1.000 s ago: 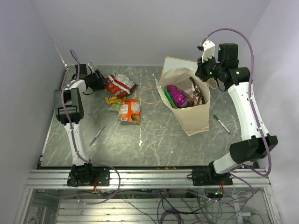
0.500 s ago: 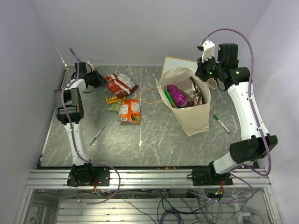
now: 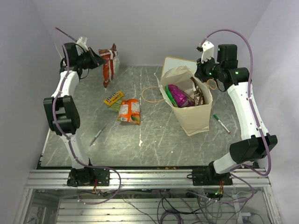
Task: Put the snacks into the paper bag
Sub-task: Pick up the snack from the center of the board.
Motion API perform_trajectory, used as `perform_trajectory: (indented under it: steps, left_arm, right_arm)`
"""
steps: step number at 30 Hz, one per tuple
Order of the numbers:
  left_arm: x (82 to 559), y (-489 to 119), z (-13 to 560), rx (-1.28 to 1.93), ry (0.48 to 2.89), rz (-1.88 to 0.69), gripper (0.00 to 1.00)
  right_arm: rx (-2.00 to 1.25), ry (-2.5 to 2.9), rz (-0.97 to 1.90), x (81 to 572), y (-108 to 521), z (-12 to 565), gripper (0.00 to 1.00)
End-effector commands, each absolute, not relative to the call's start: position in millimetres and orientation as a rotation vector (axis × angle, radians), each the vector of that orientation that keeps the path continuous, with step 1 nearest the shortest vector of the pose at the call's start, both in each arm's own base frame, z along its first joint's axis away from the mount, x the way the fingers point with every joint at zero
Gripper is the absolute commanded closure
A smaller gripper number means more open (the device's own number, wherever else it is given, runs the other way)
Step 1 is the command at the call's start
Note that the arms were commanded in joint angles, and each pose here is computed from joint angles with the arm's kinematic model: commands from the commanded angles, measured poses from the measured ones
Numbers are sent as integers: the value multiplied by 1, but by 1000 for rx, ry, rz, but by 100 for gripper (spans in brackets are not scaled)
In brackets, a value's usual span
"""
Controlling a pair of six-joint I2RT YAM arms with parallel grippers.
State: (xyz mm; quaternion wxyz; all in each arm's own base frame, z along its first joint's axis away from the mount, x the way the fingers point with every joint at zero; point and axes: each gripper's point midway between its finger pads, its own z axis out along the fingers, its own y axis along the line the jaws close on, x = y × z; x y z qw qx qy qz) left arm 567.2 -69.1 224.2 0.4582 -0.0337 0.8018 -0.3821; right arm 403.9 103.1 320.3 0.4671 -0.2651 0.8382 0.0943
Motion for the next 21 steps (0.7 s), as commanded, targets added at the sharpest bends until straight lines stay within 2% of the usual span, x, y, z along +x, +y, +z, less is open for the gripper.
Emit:
perform_trajectory:
  steps: [1, 12, 21]
  left_arm:
    - [542, -92, 304, 77, 1826, -977, 93]
    - [475, -130, 404, 267, 1696, -883, 93]
    - [410, -208, 490, 366, 1533, -947, 93]
  right_arm:
    - [-663, 2043, 279, 395, 108, 325, 100]
    - [-639, 2011, 330, 397, 116, 339, 100]
    - [-598, 2024, 312, 404, 113, 334, 100]
